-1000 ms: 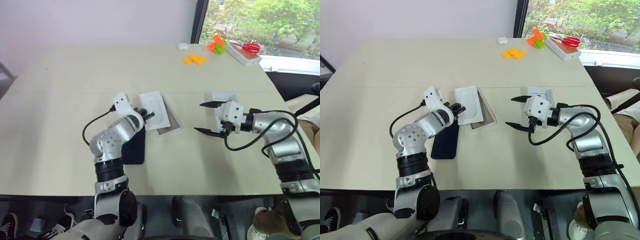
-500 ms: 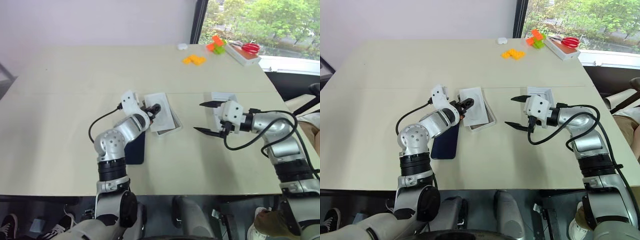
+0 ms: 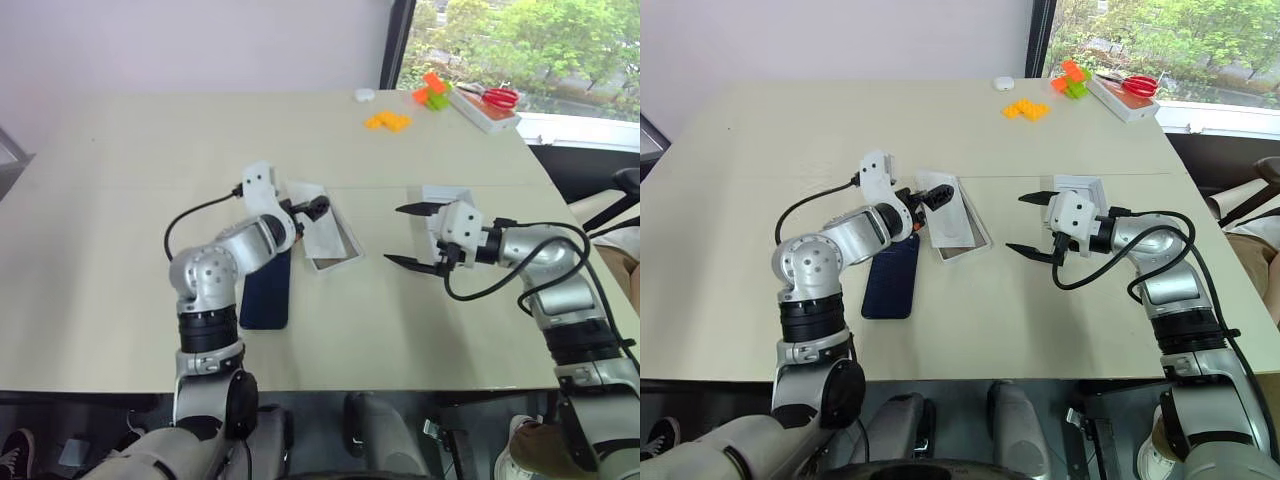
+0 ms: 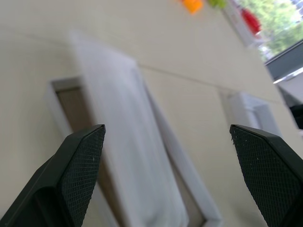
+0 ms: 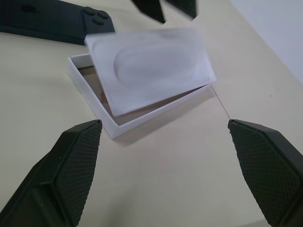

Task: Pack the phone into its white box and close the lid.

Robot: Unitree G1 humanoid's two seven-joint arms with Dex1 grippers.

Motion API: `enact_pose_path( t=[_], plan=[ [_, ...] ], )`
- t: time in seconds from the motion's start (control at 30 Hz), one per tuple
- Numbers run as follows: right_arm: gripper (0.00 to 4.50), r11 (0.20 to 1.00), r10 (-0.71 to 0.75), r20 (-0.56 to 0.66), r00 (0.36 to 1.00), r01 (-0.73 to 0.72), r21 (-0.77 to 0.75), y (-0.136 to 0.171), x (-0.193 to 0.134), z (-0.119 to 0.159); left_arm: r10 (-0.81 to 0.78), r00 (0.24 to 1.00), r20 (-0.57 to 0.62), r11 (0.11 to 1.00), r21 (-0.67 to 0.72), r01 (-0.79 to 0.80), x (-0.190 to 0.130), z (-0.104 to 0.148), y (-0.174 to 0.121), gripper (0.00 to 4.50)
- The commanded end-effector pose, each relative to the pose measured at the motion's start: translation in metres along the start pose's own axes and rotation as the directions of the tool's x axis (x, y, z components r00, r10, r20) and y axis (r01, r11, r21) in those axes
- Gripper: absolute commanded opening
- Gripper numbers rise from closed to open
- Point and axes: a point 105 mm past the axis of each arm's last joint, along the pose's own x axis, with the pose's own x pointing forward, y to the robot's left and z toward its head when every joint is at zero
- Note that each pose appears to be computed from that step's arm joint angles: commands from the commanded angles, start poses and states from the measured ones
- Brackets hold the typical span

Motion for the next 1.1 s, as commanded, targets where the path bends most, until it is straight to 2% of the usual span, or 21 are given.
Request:
enact_pose_path(
  t=[0.03,0.17,0.23,0.43,0.57,0.67,0.8,0.9,0.97,1.1],
  plan=[
    [4.5,0.999,-0.03,0.037,0.999,0.031,-0.029,-0.01,-0.003,0.012,-0.083,0.996,0.031,0.996,0.026,0.082,-0.01,0.013,-0.017,4.43],
    [4.5,0.999,-0.029,0.037,0.999,0.03,-0.029,-0.01,-0.003,0.012,-0.101,0.995,0.018,0.995,0.027,0.101,-0.012,0.012,-0.02,4.43],
    [4.5,0.999,-0.04,0.047,0.998,0.041,-0.015,-0.011,-0.002,0.013,-0.139,0.989,0.051,0.989,0.065,0.136,-0.019,0.017,-0.023,4.43],
    [4.5,0.994,-0.096,0.101,0.99,0.09,0.057,-0.02,0.002,0.023,-0.031,0.992,0.123,0.976,0.217,0.004,-0.027,0.034,0.016,4.43],
    [4.5,0.993,-0.098,0.132,0.986,0.088,0.078,-0.019,0.009,0.031,0.01,0.995,0.102,0.973,0.228,-0.033,-0.024,0.026,0.04,4.43],
    [4.5,0.993,-0.098,0.135,0.986,0.089,0.076,-0.018,0.012,0.031,-0.017,0.995,0.099,0.979,0.203,-0.003,-0.014,0.019,0.039,3.57],
    [4.5,0.993,-0.1,0.135,0.986,0.09,0.076,-0.018,0.012,0.032,-0.038,0.994,0.104,0.97,0.243,0.012,-0.002,0.018,0.031,1.62],
    [4.5,0.993,-0.111,0.13,0.985,0.103,0.064,-0.021,0.011,0.032,-0.013,0.999,0.039,0.949,0.315,0.0,0.015,0.009,0.026,0.06],
    [4.5,0.992,-0.114,0.125,0.986,0.108,0.058,-0.021,0.009,0.031,0.011,0.999,-0.042,0.921,0.39,0.006,0.025,-0.001,0.026,0.06],
    [4.5,0.992,-0.119,0.121,0.985,0.113,0.058,-0.02,0.008,0.031,0.004,0.992,-0.126,0.91,0.412,0.048,0.032,-0.012,0.022,0.06]
  ],
)
